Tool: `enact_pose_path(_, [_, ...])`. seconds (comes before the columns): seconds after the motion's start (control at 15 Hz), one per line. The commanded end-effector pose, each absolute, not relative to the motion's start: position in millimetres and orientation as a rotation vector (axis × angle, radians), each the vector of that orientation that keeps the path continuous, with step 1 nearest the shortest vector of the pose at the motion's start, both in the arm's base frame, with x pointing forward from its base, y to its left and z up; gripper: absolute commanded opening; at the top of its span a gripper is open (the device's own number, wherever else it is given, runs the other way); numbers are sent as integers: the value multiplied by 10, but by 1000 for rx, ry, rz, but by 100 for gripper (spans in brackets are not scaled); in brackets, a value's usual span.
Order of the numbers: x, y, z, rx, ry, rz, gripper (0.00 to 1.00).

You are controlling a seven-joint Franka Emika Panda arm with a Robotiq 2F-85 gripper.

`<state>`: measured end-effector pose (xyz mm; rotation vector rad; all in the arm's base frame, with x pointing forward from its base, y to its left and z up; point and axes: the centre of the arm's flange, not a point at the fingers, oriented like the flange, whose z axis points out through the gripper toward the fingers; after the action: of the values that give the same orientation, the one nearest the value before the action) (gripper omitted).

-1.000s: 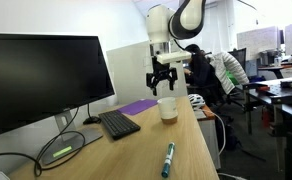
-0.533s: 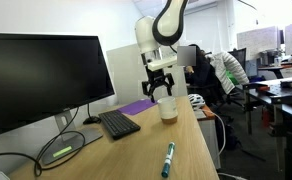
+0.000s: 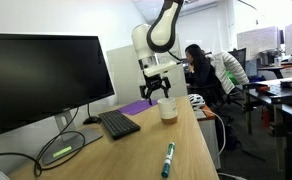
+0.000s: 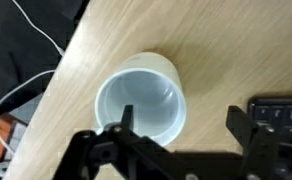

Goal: Move the white mug to the left side of the desk

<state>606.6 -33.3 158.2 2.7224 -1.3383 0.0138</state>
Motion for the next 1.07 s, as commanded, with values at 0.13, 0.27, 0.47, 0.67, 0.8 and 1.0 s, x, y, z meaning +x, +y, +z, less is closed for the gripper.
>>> enact_pose_path(0.13, [6190,-346,1268,2726,-1346,34,100])
enact_pose_path(0.27, [6199,-346,1184,2709,-1347,33,87])
enact_pose_path(0.47, [6193,-390,1088,2683,-1335,22,60])
enact_pose_path(0.67, [6176,-427,1022,2671,-1330,19,37])
enact_pose_path(0.8, [6157,-438,1004,2668,-1328,27,22])
enact_pose_path(1.0, [6159,-422,1017,2678,-1323,27,1])
